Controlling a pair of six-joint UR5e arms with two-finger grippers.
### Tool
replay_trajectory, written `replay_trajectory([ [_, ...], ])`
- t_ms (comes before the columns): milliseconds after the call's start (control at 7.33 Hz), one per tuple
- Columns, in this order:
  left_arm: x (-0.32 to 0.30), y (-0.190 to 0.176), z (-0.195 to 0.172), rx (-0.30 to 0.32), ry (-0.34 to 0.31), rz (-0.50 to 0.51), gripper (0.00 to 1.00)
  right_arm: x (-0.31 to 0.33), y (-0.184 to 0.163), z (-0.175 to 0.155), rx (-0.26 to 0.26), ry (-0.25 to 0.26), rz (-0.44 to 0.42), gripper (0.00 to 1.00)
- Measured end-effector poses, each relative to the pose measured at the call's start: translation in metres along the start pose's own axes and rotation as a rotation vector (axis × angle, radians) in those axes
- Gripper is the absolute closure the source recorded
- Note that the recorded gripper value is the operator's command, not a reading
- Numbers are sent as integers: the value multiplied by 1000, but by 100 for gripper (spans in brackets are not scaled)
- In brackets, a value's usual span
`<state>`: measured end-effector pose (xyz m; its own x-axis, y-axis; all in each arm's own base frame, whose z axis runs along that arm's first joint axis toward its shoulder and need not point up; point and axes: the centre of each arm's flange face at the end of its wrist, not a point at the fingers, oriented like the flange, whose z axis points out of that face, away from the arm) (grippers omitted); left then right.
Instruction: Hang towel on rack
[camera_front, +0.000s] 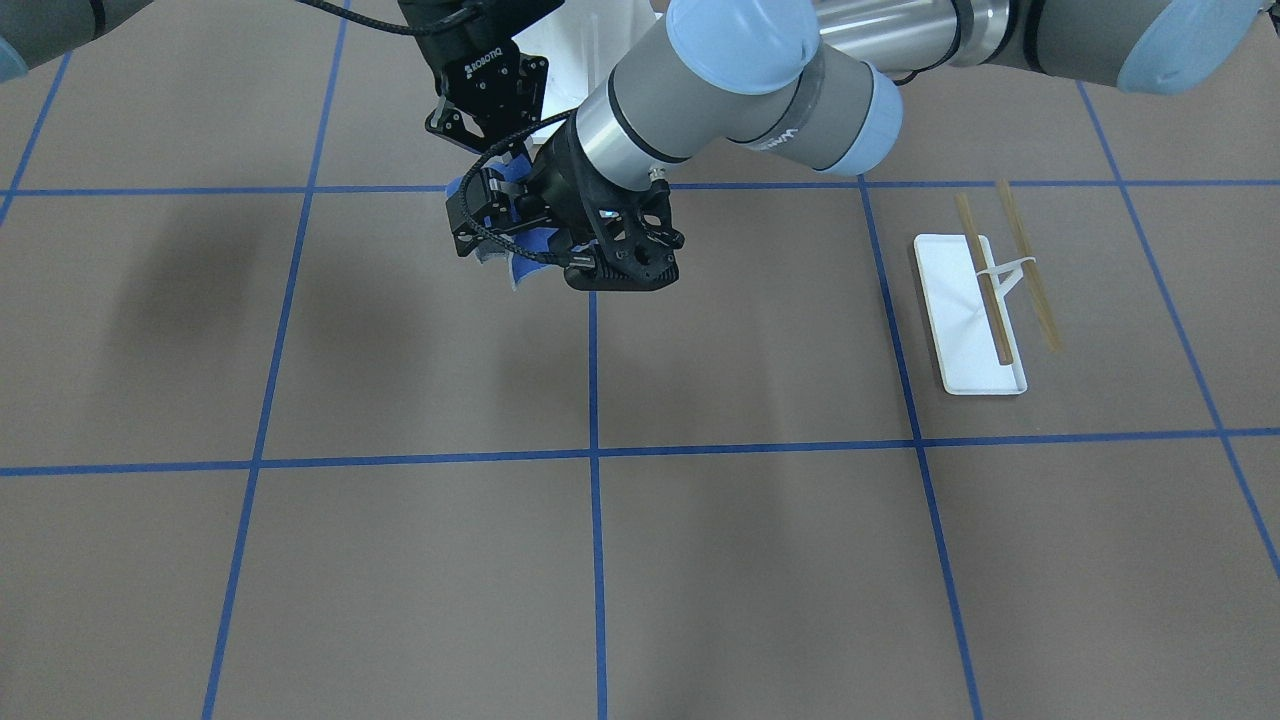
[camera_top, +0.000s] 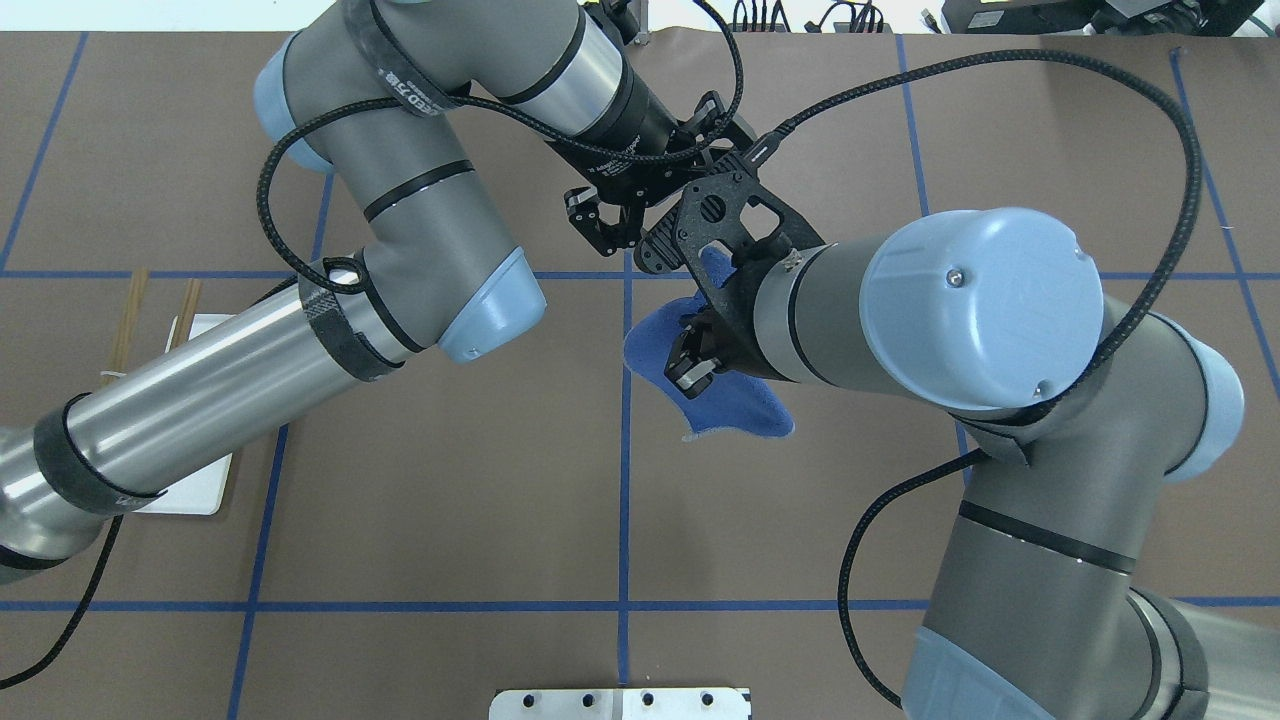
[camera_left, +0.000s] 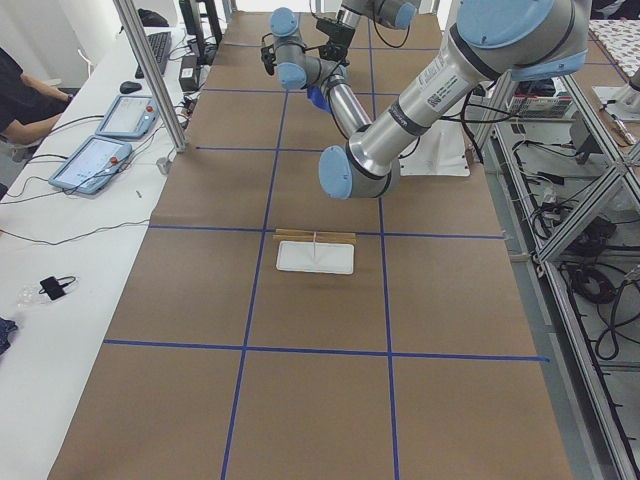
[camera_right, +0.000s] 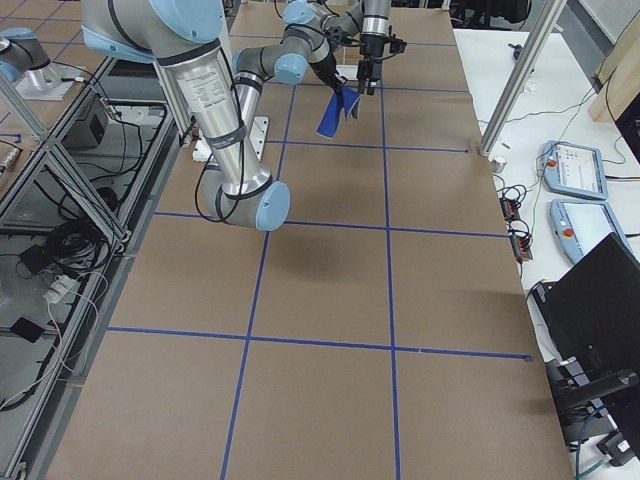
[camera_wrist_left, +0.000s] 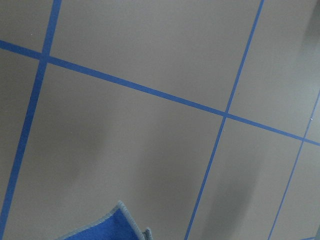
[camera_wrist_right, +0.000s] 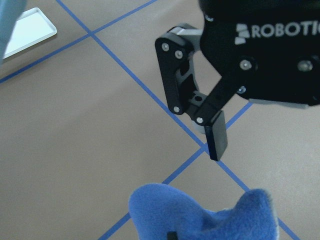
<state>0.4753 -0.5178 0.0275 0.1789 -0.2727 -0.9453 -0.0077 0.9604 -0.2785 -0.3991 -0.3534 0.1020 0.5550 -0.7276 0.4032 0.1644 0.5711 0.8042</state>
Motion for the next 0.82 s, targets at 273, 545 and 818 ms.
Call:
replay_trajectory([
  [273,1,7,7,-14,-2,-1,3,-1,0,0,0,-1,0,100],
  [545,0,13,13,-24,-6,0,71,-1,-1,0,1,-2,-1,100],
  [818,0,15,15,-29,-6,1,100,-1,-1,0,1,-2,-1,100],
])
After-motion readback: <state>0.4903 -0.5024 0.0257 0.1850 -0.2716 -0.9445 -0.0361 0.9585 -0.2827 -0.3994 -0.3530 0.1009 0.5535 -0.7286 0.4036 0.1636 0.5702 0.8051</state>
